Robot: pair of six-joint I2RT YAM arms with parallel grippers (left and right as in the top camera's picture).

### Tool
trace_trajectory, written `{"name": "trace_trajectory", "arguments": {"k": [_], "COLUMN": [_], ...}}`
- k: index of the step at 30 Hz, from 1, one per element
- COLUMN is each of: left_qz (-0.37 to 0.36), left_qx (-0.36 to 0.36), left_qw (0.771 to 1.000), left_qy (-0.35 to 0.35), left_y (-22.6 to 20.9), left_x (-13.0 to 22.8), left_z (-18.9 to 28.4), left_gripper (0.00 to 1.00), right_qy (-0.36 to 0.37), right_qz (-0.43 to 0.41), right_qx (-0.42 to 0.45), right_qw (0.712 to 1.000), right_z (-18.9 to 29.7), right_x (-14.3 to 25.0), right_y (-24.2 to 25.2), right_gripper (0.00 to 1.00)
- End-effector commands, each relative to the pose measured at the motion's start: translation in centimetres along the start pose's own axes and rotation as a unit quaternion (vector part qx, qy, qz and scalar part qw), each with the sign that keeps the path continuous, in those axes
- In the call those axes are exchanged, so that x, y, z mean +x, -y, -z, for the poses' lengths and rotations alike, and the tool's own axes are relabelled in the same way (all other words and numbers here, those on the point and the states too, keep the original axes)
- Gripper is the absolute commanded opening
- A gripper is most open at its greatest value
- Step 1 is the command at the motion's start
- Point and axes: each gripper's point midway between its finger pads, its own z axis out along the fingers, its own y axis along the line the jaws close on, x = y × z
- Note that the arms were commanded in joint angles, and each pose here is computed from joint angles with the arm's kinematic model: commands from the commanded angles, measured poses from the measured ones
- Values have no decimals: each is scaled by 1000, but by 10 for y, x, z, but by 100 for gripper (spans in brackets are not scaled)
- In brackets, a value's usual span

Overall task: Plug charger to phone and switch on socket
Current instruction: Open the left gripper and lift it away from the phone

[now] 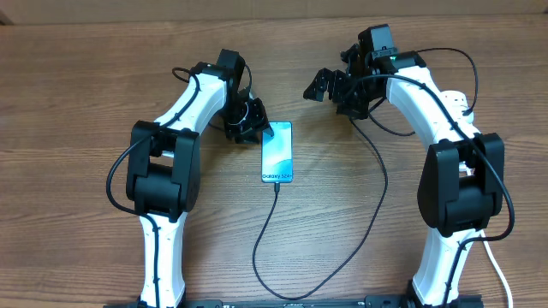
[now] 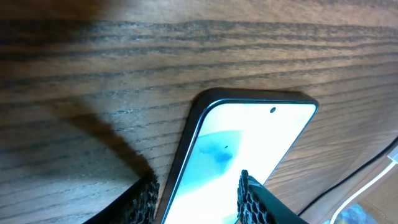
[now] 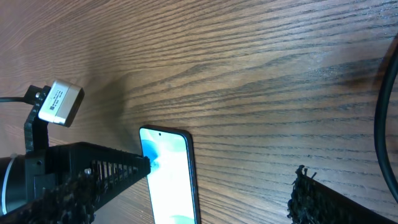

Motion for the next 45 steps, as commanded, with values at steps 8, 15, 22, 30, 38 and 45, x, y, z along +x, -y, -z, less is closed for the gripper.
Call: {"name": "trace_trajectory", "arguments": {"k": [8, 15, 22, 30, 38, 45], "left_qz": [2, -69, -115, -118, -118, -117], "left_qx": [-138, -207, -139, -132, -134, -134], "left_qw": [990, 953, 929, 922, 923, 923], "left_qy": [15, 208, 323, 344, 340, 340], "left_y": [-62, -26, 16, 17, 17, 17], "left_x": [-4, 20, 82, 94, 92, 92], "left_z": [8, 177, 272, 288, 285, 285], "left_gripper": [100, 100, 100, 100, 100, 100], "right_qy": [6, 7, 7, 7, 7, 12], "right_qz": [2, 2, 3, 3, 3, 5], "right_qx": [4, 4, 3, 4, 3, 1], "right_qw": [1000, 1000, 1000, 1000, 1000, 1000], "right_z": [2, 2, 2, 2, 2, 2], "right_x": [-4, -5, -5, -4, -5, -7], "right_y": [2, 1, 1, 1, 1, 0], "right_gripper": [100, 100, 100, 100, 100, 100]}}
